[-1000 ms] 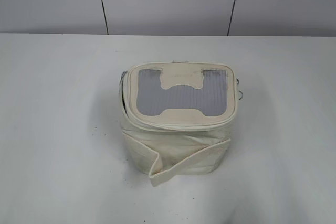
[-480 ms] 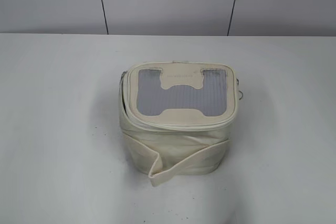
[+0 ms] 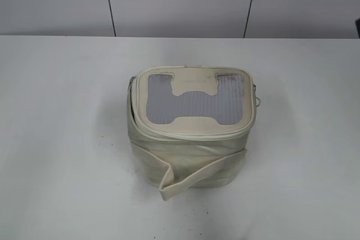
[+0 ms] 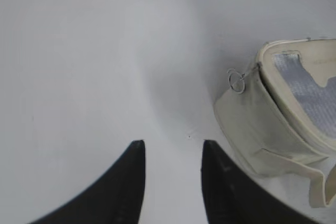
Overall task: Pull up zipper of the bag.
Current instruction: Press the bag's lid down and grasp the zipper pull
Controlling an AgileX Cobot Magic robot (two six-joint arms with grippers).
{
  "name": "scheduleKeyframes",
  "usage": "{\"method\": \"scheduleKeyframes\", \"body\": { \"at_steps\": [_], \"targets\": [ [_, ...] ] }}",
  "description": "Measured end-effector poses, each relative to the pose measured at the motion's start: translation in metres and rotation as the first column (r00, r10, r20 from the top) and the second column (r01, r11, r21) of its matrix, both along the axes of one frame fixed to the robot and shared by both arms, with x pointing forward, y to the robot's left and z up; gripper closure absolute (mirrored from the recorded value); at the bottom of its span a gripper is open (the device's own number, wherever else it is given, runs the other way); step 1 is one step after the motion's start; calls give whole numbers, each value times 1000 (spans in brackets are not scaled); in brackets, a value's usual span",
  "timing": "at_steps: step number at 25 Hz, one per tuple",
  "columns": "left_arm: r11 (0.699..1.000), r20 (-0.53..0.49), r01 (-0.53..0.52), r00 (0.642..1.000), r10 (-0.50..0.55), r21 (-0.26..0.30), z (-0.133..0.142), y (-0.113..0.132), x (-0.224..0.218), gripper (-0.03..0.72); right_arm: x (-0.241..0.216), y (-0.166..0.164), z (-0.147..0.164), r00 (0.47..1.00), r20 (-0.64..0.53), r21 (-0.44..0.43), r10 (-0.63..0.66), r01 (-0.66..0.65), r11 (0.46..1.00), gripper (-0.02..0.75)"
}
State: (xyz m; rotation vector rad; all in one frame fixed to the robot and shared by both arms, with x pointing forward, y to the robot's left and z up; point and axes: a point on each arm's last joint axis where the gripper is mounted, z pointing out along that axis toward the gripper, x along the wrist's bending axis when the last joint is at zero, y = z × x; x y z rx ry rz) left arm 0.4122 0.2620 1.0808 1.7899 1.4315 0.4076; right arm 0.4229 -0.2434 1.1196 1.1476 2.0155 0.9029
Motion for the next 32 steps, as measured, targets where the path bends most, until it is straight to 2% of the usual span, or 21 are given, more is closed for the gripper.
{"method": "scheduleKeyframes", "body": {
  "at_steps": [3,6,13,18,21,27,32],
  "targets": [
    [1000,-62,29,998,-29,11,-6,-2,28,334,36,13,6,996,-38,-91,79,-82,992,154],
    [998,-117,66,991,-65,-1,-16,-6,51,305,71,30,7,975,-130,-118,182,-197,973,172],
    [993,-242,91,964,-107,-78,-42,-14,89,298,138,74,4,845,-323,-3,426,-451,892,272],
    [981,-285,161,941,-185,-106,-55,-21,106,297,176,112,-11,733,-413,38,541,-579,814,293],
    [966,-303,241,918,-258,-92,-63,-33,113,297,192,140,-21,684,-423,40,594,-641,767,305],
    [919,-322,394,867,-380,-25,-71,-62,119,297,204,195,-51,608,-428,82,668,-710,699,312],
    [909,-281,417,872,-401,-2,-61,-70,126,297,200,217,-77,554,-473,104,685,-737,668,317]
  ]
}}
